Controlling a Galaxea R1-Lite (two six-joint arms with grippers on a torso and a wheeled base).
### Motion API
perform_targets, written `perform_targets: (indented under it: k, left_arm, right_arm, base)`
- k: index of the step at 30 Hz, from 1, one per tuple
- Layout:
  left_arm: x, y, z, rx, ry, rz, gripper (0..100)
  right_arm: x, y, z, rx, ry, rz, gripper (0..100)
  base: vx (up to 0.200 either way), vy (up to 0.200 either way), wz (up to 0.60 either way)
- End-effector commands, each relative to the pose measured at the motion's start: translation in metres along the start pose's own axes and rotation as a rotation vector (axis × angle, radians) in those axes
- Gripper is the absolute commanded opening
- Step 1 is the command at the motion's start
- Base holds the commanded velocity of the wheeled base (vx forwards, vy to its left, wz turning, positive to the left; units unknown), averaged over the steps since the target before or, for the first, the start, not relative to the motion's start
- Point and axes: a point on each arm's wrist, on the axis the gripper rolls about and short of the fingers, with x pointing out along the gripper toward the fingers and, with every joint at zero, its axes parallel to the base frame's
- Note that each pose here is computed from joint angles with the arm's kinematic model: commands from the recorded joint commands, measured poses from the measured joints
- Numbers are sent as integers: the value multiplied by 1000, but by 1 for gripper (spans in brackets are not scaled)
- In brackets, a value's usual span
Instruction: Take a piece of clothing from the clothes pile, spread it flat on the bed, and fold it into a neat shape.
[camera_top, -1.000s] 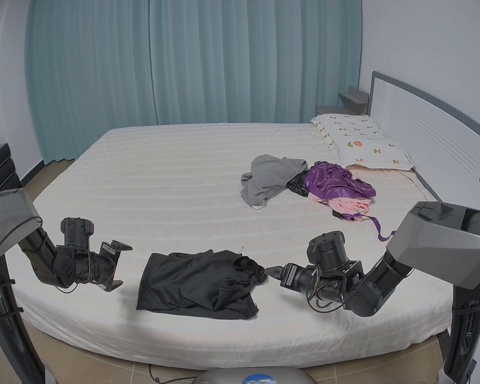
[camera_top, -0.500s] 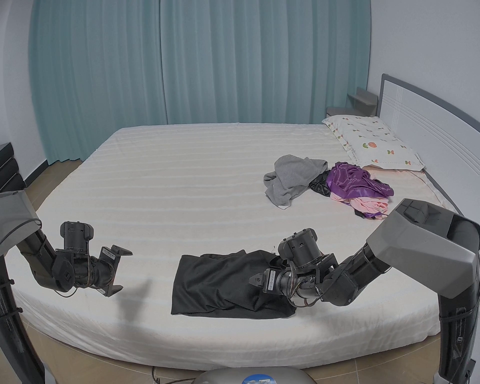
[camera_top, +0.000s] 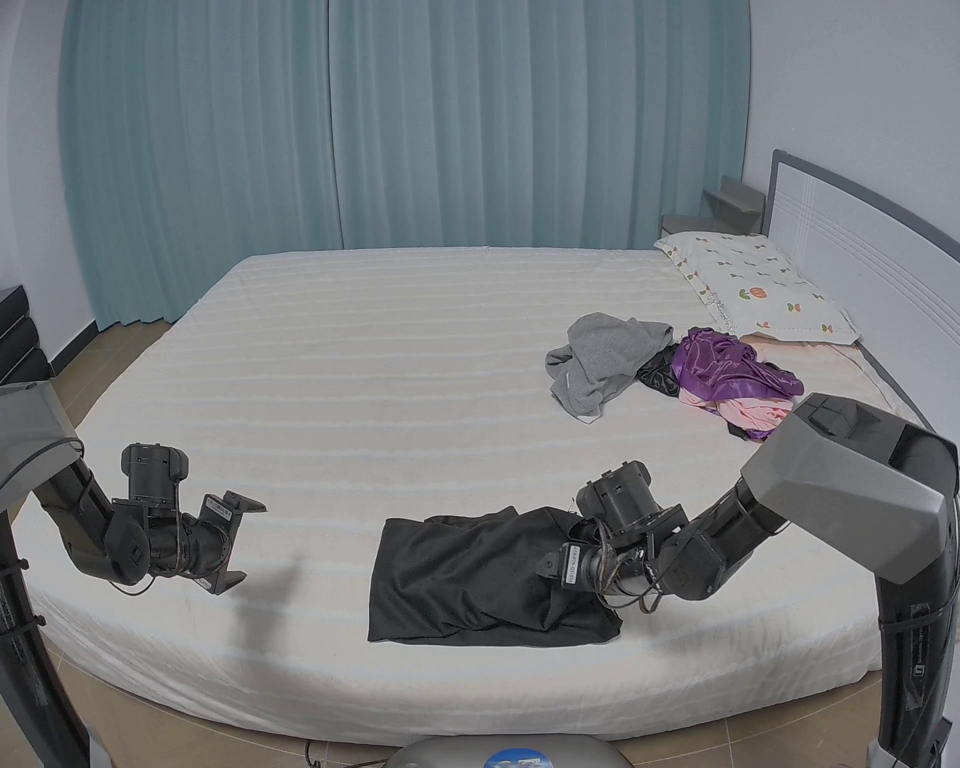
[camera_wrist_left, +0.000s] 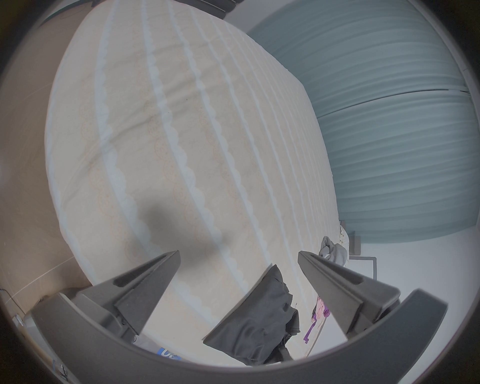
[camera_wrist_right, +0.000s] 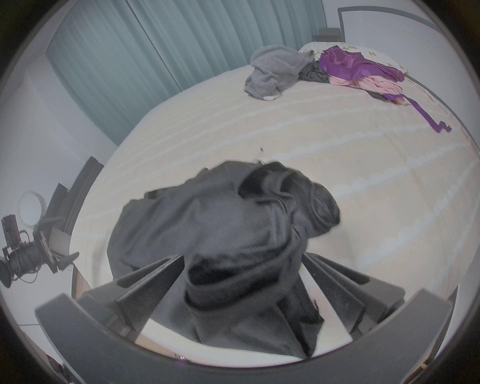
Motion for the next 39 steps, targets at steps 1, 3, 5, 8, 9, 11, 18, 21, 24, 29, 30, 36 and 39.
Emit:
perform_targets:
  k: [1, 3, 5, 8, 9, 11, 18, 21, 24, 29, 30, 36, 39]
  left_arm:
    - [1, 1, 0, 1, 0, 3, 100]
    - [1, 1, 0, 1, 0, 3, 100]
    - [1, 1, 0, 1, -1, 4, 100]
    - [1, 1, 0, 1, -1, 4, 100]
    - [1, 1, 0, 1, -1, 4, 100]
    - [1, 1, 0, 2, 0, 5, 100]
    - [1, 1, 0, 2, 0, 5, 100]
    - [1, 1, 0, 2, -1, 6, 100]
    - [1, 1, -1, 1, -2, 7, 100]
    - [1, 4, -1, 10, 1, 14, 100]
    - [1, 4, -1, 19, 1, 14, 100]
    - [1, 6, -3, 38, 6, 23, 100]
    - [1, 6, -3, 39, 6, 23, 100]
  right_arm:
    - [-35, -26, -9, 14, 39, -40, 100]
    - [-39, -34, -18, 2, 73, -52, 100]
    - [-43, -41, -26, -6, 91, -65, 100]
    - [-49, -54, -32, 9, 88, -77, 100]
    - [-52, -59, -32, 15, 79, -78, 100]
    - [-58, -64, -32, 21, 61, -73, 100]
    - [-73, -68, -19, 57, -55, 19, 100]
    - [-69, -61, -2, 74, -131, 111, 100]
    - [-51, -51, 6, 70, -139, 135, 100]
    - [-23, -34, 27, 95, -189, 177, 100]
    - [-16, -30, 31, 117, -193, 186, 100]
    - [12, -14, 33, 180, -153, 193, 100]
    - [14, -14, 37, 188, -155, 190, 100]
  base:
    - [0, 0, 0]
    - [0, 0, 0]
    - [0, 0, 0]
    - [0, 0, 0]
    - [0, 0, 0]
    - [0, 0, 0]
    - [0, 0, 0]
    - [0, 0, 0]
    - [0, 0, 0]
    - [0, 0, 0]
    - [0, 0, 0]
    - [0, 0, 0]
    - [0, 0, 0]
